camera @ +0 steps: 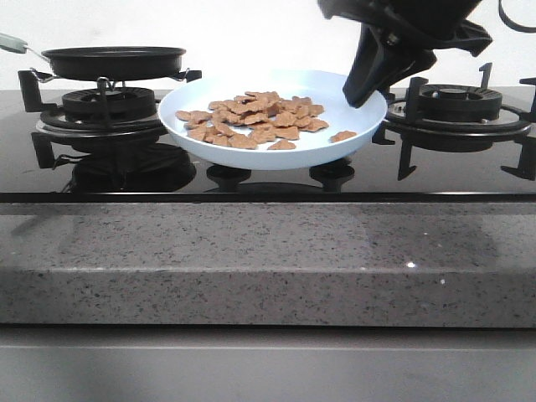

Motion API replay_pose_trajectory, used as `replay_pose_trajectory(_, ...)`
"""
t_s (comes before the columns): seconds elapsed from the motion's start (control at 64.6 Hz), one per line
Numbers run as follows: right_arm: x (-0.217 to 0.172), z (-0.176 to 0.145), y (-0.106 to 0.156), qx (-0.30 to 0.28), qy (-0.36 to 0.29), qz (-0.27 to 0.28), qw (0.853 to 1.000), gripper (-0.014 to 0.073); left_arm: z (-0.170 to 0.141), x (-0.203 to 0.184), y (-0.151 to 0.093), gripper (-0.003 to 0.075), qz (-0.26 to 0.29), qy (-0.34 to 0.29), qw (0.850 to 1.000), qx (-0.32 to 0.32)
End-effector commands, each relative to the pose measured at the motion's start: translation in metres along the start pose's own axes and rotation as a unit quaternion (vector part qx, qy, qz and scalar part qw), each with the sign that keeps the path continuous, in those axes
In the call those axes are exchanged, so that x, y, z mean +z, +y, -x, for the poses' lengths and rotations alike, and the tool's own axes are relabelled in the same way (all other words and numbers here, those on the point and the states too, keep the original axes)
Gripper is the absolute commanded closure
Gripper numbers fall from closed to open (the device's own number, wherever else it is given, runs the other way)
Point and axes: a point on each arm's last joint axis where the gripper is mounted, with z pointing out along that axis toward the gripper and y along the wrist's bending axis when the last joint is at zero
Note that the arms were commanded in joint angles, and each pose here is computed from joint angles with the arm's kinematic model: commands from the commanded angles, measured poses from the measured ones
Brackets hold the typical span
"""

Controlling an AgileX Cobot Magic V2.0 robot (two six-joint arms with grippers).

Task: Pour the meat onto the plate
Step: 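Set the pan on its burner and open the left gripper, then lower the plate with the right gripper back between the burners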

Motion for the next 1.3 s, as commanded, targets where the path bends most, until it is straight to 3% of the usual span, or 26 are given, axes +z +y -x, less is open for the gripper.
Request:
replay_pose_trajectory(0.0, -0.022, 0.014, 0.005, -0.012, -0.052, -0.001, 0.999, 0.0708, -0.003, -0.016, -0.004, 0.022, 0.016, -0.051, 0.999, 0.004)
replay_pose_trajectory(0.279, -0.022, 0.014, 0.005, -0.012, -0.052, -0.001, 0.999, 0.0708, -0.038, -0.037, -0.009, 0.022, 0.023, -0.075, 0.997, 0.011)
replay_pose_trajectory(0.882, -0.022, 0.015, 0.005, -0.013, -0.051, 0.0, 0.999, 0.0708, -0.041, -0.045, -0.01, 0.022, 0.022, -0.083, 0.996, 0.013)
replay_pose_trajectory(1.053, -0.04, 0.034, 0.001, -0.012, -0.068, 0.0, 0.998, 0.0708, -0.041, -0.044, -0.01, 0.022, 0.022, -0.082, 0.996, 0.013)
replay_pose_trajectory(1.285, -0.051, 0.075, -0.024, 0.011, -0.085, -0.006, 0.996, 0.0708, -0.041, -0.044, -0.01, 0.022, 0.022, -0.082, 0.996, 0.013)
